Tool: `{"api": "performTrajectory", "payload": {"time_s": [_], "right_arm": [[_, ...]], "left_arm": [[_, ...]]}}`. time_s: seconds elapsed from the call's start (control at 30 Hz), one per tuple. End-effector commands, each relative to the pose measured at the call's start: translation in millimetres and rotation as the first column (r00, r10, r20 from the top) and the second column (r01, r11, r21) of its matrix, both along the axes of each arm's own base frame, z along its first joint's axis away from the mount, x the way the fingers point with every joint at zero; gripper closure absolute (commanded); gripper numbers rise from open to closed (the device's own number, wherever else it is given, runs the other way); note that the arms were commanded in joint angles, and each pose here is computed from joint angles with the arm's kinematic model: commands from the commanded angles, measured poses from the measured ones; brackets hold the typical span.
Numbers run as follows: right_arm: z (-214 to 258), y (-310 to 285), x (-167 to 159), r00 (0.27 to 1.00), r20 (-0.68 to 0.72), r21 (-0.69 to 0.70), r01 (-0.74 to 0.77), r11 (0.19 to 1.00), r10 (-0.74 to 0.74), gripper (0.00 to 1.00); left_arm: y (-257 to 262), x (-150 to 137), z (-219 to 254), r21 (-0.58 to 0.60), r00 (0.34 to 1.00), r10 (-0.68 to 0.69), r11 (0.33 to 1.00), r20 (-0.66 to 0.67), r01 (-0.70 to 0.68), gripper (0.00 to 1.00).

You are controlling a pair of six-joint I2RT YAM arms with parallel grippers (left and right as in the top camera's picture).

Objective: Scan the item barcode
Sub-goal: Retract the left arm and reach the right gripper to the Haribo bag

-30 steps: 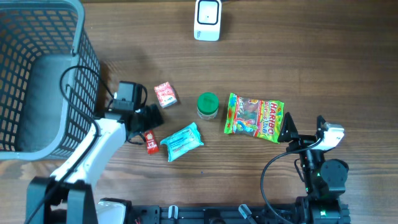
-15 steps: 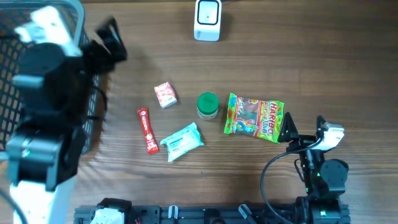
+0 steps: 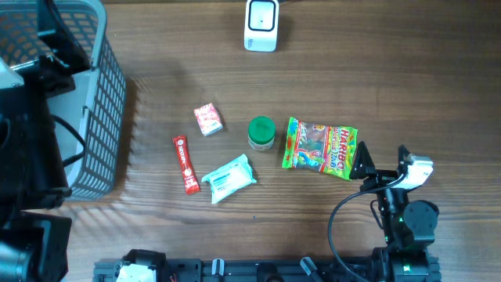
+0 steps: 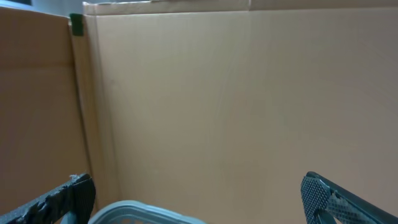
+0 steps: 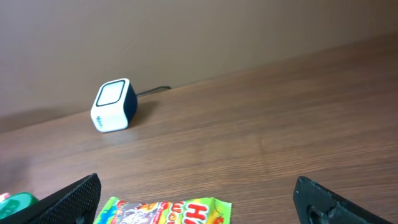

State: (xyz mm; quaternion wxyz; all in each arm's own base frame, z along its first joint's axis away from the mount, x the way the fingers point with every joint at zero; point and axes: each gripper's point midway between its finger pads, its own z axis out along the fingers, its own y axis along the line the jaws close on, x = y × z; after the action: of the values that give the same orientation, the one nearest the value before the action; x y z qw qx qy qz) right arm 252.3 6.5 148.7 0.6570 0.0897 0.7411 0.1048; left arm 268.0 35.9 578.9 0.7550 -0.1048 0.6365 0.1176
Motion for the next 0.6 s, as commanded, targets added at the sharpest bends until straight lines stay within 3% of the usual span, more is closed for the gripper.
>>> {"api": "performTrajectory", "payload": {"time_s": [0.0, 0.1, 0.23, 0.3, 0.4, 0.57], "right_arm": [[5.6, 41.9, -5.4, 0.976, 0.012, 0.226, -0.216, 0.950, 0.219, 0.02], [8.8, 87.9, -26.2, 0.874, 0.021, 0.323, -0.466, 0.824, 0.486, 0.00], [11.4, 124.1, -57.8, 0.711, 0.030, 0.411, -0.650, 0.640, 0.703, 0.00], [12.7, 130.8, -66.0, 0.672, 0.027, 0.499, -0.650, 0.573, 0.740, 0.00], [10.1, 138.3, -76.9, 0.630, -0.009, 0.735, -0.522, 0.432, 0.776, 0.00], [20.1, 138.0, -75.7, 0.636, 0.017, 0.775, -0.495, 0.392, 0.771, 0.00]], "left_arm": [[0.6, -9.4, -2.3, 0.048, 1.000, 0.005, 0.999, -0.027, -0.004, 0.00], [-6.1, -28.0, 2.3, 0.057, 0.998, -0.055, 0.997, -0.007, 0.056, 0.00], [0.1, -65.4, 9.5, 0.049, 0.997, -0.054, 0.997, 0.062, 0.051, 0.00], [-1.9, -85.3, 10.6, 0.055, 0.991, -0.086, 0.995, 0.102, 0.081, 0.00], [-12.6, -113.9, 6.5, 0.083, 0.972, -0.175, 0.983, 0.154, 0.164, 0.00], [-5.6, -166.4, 1.9, 0.088, 0.942, -0.178, 0.983, 0.286, 0.159, 0.00]]}}
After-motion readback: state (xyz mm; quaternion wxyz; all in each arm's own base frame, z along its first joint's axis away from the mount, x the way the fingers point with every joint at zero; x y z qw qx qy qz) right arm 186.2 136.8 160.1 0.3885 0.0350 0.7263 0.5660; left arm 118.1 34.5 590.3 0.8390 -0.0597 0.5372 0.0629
